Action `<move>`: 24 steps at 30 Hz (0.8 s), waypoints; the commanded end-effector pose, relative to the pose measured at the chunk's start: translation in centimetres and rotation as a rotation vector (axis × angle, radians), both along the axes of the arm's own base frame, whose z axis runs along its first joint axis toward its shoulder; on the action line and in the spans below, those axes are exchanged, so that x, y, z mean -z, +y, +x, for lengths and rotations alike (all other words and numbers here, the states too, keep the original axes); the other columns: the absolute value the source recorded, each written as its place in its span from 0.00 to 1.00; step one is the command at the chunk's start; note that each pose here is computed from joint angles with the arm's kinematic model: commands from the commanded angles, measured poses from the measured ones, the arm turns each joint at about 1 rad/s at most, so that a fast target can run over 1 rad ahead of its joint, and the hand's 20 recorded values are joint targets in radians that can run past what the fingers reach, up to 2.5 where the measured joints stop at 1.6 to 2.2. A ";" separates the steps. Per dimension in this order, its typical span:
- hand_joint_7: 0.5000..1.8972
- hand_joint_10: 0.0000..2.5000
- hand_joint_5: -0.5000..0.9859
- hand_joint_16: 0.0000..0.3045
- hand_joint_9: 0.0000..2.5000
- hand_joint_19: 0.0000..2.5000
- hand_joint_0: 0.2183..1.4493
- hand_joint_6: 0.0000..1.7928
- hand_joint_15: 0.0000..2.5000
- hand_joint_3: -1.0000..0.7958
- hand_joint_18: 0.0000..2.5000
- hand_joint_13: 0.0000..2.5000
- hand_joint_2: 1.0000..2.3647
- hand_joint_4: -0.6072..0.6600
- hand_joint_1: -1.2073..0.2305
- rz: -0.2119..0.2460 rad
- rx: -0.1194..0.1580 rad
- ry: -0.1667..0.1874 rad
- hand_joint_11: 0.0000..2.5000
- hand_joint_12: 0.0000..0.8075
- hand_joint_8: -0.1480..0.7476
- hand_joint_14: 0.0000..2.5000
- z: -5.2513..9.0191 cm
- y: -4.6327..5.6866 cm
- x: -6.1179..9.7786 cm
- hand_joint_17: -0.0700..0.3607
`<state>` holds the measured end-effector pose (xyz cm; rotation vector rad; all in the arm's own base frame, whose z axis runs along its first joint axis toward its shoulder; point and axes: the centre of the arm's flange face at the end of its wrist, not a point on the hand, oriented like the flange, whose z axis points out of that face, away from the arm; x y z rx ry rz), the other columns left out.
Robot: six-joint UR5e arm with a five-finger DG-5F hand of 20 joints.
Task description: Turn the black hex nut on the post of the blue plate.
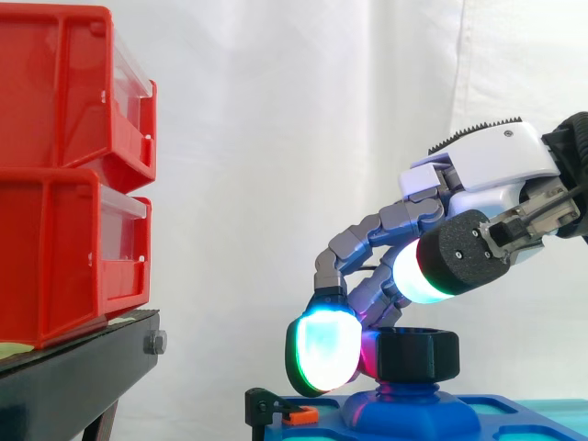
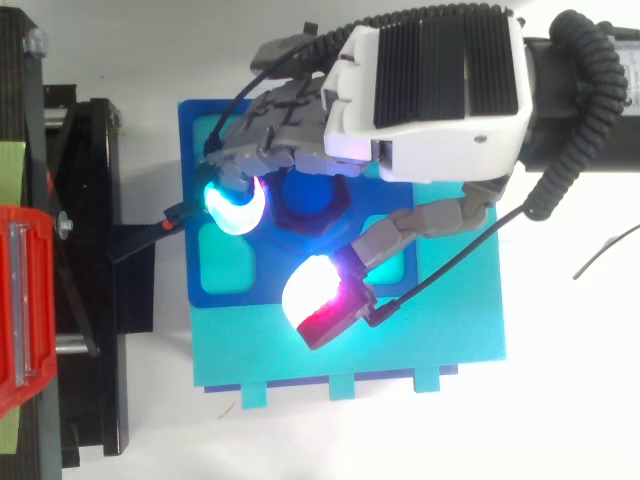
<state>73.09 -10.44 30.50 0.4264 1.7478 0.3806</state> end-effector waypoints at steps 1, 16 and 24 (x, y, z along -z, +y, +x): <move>0.33 0.00 0.24 0.18 0.21 0.11 0.19 0.28 0.07 0.28 0.09 0.17 0.00 0.70 0.57 0.002 -0.019 0.003 0.04 0.46 0.45 0.00 -0.2 -0.5 0.0 0.44; 0.33 0.00 0.24 0.17 0.21 0.11 0.19 0.28 0.07 0.28 0.09 0.17 0.00 0.70 0.57 -0.020 -0.032 -0.004 0.04 0.46 0.45 0.00 -0.9 -4.4 -0.1 0.44; 0.33 0.00 0.24 0.17 0.21 0.11 0.20 0.28 0.07 0.28 0.09 0.17 0.00 0.69 0.56 -0.019 -0.030 -0.006 0.04 0.45 0.45 0.00 -1.7 -7.2 -0.1 0.44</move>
